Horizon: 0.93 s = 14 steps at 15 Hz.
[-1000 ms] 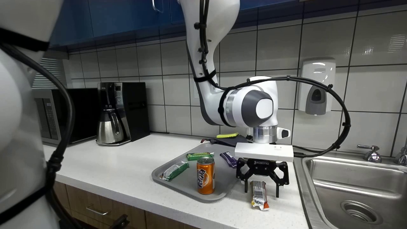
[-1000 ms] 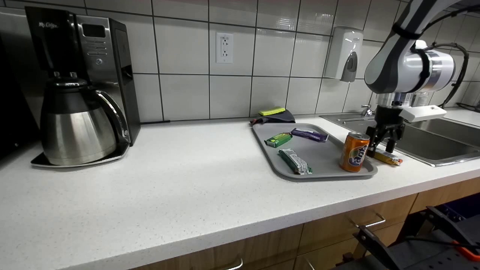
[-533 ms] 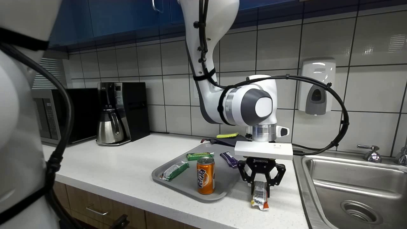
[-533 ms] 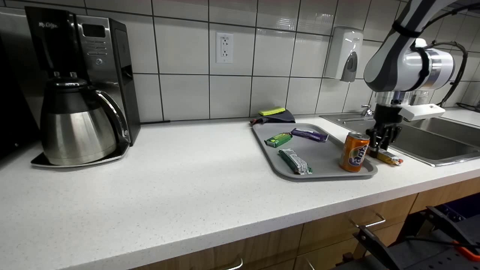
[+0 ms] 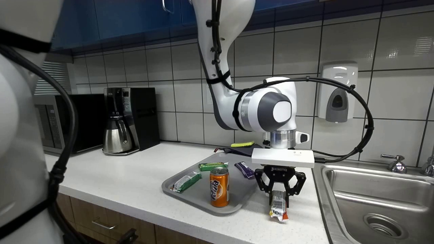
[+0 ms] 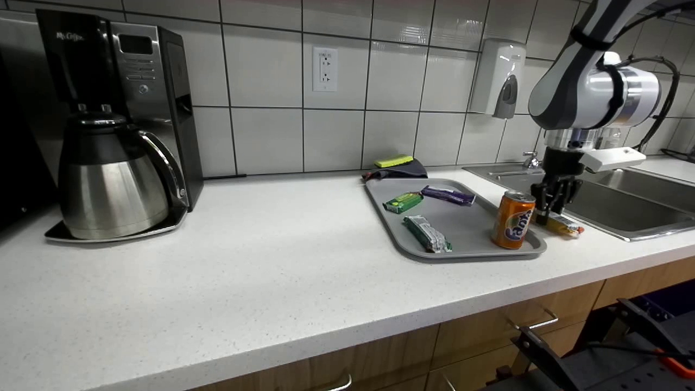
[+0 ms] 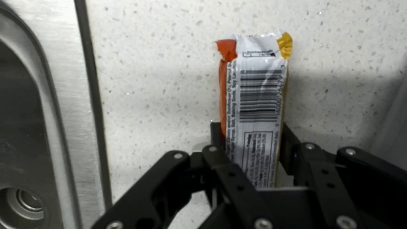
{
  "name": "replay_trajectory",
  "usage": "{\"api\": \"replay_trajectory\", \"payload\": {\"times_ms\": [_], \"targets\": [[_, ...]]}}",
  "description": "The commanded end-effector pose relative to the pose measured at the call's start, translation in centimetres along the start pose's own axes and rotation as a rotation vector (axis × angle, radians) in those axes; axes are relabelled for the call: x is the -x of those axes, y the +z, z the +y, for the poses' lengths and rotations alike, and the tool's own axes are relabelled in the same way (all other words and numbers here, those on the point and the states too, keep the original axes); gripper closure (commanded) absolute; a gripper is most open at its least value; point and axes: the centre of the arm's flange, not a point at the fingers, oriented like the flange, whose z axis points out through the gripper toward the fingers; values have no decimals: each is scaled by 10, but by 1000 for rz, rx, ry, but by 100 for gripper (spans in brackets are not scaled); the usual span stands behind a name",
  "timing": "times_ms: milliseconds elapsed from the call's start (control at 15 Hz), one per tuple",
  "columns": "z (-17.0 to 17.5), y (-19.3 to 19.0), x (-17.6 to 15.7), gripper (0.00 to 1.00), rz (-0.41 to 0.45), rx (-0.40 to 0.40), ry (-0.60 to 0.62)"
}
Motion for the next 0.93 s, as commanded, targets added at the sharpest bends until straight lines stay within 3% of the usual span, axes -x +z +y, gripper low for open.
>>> {"api": "replay_trajectory", "payload": {"times_ms": [0, 867], "targets": [[-4, -28, 1, 82, 44, -6, -32], [-60, -47, -54, 82, 100, -16, -205]]}}
